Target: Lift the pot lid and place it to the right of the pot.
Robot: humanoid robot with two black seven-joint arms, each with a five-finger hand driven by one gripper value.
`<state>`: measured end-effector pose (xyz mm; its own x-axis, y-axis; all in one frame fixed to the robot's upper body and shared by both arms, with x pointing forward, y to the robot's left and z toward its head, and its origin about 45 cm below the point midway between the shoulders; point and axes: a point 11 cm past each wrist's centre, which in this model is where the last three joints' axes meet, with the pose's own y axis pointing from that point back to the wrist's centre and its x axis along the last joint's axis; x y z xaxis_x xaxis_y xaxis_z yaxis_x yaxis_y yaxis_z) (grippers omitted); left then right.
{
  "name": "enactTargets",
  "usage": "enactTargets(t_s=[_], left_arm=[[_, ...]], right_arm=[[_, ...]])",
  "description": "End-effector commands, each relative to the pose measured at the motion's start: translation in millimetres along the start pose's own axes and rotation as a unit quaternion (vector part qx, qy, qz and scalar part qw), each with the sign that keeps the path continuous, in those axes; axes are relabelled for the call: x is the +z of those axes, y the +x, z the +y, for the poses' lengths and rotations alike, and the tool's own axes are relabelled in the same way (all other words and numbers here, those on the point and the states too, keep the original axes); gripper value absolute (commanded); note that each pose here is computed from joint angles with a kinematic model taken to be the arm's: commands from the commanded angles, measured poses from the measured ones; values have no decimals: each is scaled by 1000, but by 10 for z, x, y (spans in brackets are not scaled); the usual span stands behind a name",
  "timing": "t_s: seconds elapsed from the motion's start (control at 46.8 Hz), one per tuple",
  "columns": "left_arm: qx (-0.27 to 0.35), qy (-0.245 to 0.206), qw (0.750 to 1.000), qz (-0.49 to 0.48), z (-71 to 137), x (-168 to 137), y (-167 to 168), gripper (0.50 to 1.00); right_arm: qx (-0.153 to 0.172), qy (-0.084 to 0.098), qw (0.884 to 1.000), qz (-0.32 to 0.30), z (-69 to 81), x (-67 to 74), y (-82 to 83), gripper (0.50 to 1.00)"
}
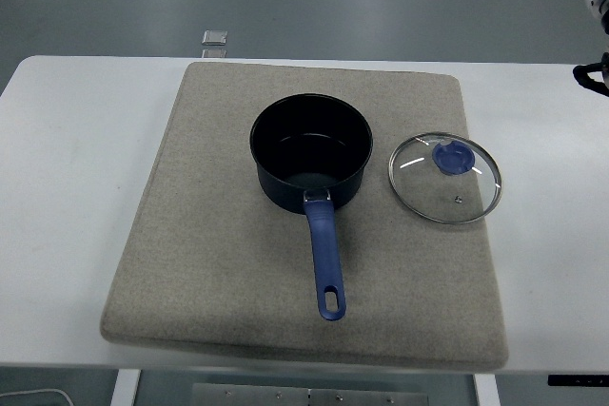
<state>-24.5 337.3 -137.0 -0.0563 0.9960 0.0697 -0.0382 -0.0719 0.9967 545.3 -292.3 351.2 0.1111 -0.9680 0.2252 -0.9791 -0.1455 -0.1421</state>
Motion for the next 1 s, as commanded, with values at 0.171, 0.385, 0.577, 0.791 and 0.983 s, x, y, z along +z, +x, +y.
enactTargets(t_s=[0.171,0.385,0.577,0.791,0.983], left_arm=[[0,0,1000,0,0,-1,2,1000],[0,0,1000,0,0,-1,2,1000],[0,0,1000,0,0,-1,2,1000],[-1,0,1000,0,0,0,-4,1000],[0,0,1000,0,0,-1,2,1000]], right_arm=[[27,-33,993,-109,-15,132,-161,915],[42,-65,984,-159,48,331,-197,915],[65,-102,968,-221,139,594,-318,915],[113,-121,938,-304,141,631,-277,913],[134,-116,923,-341,142,625,-227,913]])
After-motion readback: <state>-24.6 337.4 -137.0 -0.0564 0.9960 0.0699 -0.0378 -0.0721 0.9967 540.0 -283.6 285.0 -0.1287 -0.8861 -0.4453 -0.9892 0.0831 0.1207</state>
